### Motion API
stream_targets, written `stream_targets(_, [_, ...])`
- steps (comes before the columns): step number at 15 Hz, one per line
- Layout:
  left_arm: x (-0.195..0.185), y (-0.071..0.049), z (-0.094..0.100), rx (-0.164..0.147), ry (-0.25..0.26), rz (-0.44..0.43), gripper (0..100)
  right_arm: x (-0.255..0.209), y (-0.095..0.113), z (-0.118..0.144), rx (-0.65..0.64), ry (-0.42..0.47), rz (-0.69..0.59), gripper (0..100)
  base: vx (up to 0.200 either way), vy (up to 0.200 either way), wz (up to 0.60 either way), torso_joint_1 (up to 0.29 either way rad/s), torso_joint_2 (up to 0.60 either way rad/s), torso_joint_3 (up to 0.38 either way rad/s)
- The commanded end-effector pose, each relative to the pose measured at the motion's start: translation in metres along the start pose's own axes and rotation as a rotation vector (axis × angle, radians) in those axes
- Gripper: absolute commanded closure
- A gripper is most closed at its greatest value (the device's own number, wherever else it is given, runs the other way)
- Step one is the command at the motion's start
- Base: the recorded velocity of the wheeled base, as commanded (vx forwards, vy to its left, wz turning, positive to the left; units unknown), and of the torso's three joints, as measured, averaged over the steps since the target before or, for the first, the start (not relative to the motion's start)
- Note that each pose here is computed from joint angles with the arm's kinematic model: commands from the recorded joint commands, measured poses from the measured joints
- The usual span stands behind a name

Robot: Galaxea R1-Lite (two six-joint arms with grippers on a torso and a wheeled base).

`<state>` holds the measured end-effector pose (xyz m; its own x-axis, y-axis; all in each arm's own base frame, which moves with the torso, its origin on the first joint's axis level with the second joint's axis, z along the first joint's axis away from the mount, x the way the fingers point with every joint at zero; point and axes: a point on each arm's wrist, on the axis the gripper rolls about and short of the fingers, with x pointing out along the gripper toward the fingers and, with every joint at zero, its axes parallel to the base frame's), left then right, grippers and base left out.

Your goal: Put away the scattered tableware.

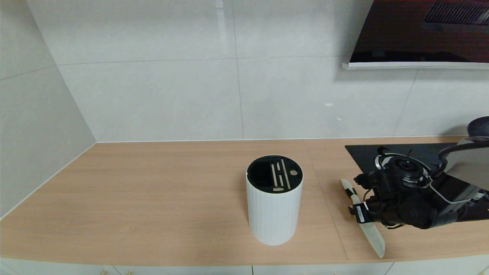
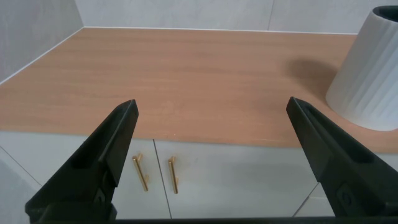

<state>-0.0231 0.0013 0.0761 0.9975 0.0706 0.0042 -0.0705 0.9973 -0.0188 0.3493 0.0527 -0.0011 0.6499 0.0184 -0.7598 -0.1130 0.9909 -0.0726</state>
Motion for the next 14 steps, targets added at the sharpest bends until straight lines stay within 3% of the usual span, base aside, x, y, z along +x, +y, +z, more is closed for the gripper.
stream_targets(1, [0.000,0.000,0.000,-0.001,0.001,0.001,0,0.003,0.000,-0.003,-0.003,0.017,0.000,100,0.000,0.000,0.00,0.000,0.00,0.000])
stream_targets(5, [0.000,0.000,0.000,-0.001,0.001,0.001,0,-0.002,0.000,0.000,0.000,0.001,-0.004,100,0.000,0.000,0.00,0.000,0.00,0.000])
stream_targets(12, [0.000,0.000,0.000,0.006,0.003,0.000,0,-0.121,-0.006,0.050,0.041,-0.361,0.055,100,0.000,0.000,0.00,0.000,0.00,0.000])
stream_targets(14, [-0.001,0.000,0.004,0.014,-0.017,0.009,0,-0.159,0.005,0.058,0.021,-0.445,0.079,100,0.000,0.000,0.00,0.000,0.00,0.000])
